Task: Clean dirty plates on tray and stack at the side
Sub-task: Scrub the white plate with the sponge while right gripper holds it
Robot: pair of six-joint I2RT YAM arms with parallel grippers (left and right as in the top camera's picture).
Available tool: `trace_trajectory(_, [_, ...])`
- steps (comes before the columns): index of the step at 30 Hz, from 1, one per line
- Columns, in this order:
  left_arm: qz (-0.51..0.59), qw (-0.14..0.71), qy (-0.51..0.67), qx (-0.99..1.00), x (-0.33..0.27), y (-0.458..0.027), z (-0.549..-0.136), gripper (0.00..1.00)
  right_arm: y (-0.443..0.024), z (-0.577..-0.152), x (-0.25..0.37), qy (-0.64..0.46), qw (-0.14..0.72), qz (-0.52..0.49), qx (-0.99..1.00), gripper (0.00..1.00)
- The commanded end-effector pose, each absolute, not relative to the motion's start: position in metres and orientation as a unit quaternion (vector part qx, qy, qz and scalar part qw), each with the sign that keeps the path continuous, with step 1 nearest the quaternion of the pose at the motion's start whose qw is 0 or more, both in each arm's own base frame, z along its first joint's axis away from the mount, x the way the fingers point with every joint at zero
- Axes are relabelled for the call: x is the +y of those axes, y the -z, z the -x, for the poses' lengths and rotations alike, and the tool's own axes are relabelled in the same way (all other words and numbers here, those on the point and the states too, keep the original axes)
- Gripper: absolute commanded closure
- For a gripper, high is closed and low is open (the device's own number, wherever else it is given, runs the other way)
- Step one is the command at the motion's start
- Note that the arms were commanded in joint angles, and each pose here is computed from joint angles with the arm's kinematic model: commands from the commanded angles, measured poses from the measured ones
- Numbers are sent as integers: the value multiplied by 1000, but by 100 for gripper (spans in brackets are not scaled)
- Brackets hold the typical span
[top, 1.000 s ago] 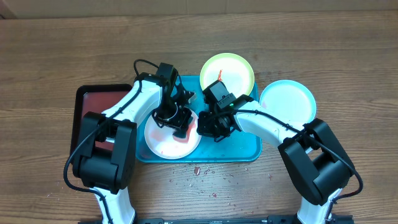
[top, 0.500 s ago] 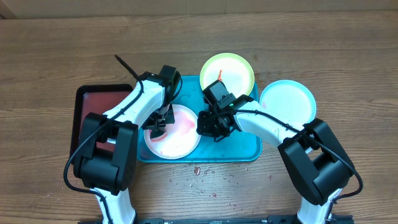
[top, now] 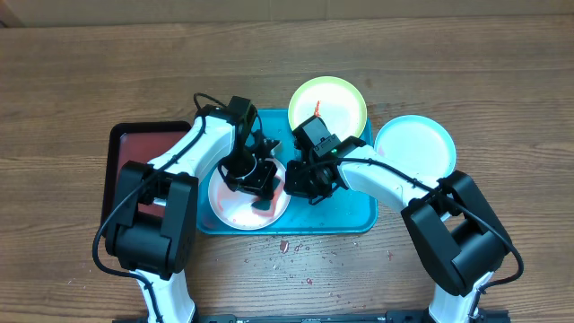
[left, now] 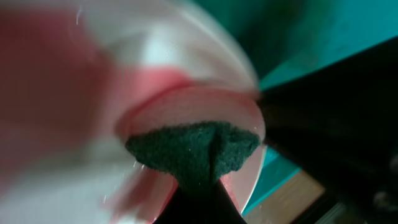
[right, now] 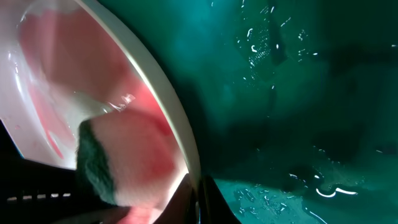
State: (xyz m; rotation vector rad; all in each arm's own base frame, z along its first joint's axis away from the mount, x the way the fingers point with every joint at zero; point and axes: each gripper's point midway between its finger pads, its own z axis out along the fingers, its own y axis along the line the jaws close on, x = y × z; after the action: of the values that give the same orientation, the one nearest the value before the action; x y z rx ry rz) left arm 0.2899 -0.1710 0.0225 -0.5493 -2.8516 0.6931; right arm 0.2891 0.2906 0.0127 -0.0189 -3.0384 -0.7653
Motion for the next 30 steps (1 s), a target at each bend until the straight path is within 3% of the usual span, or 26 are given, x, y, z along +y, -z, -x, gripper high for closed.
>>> trace_trajectory(1, [148, 65, -196, -967, -164, -11, -302, 96, -20, -292, 294, 254, -5, 2, -967, 96])
trace_trajectory(6, [-102, 9, 146, -984, -52, -4, -321, 96, -20, -292, 294, 253, -5, 2, -967, 96])
trace_trajectory(12, [-176, -8, 273, -946, -9, -24, -306, 96, -20, -293, 293, 251, -7, 2, -968, 96])
trace_trajectory(17, [-155, 23, 216, -964, -28, -14, -303, 96, -20, -293, 293, 251, -7, 2, -968, 96])
trace_trajectory(21, [42, 82, -36, -995, -112, 1, -300, 96, -20, -293, 293, 251, -7, 2, -968, 96])
trace_trajectory(22, [123, 88, -151, -977, -148, -7, -294, 96, -20, -293, 293, 251, -7, 2, -968, 96])
trace_trajectory(24, [181, 83, -241, -950, -175, -19, -288, 96, -20, -293, 293, 251, -7, 2, -968, 96])
trace_trajectory(30, [178, 54, -244, -952, -179, -18, -302, 96, -20, -292, 293, 250, -6, 3, -968, 96])
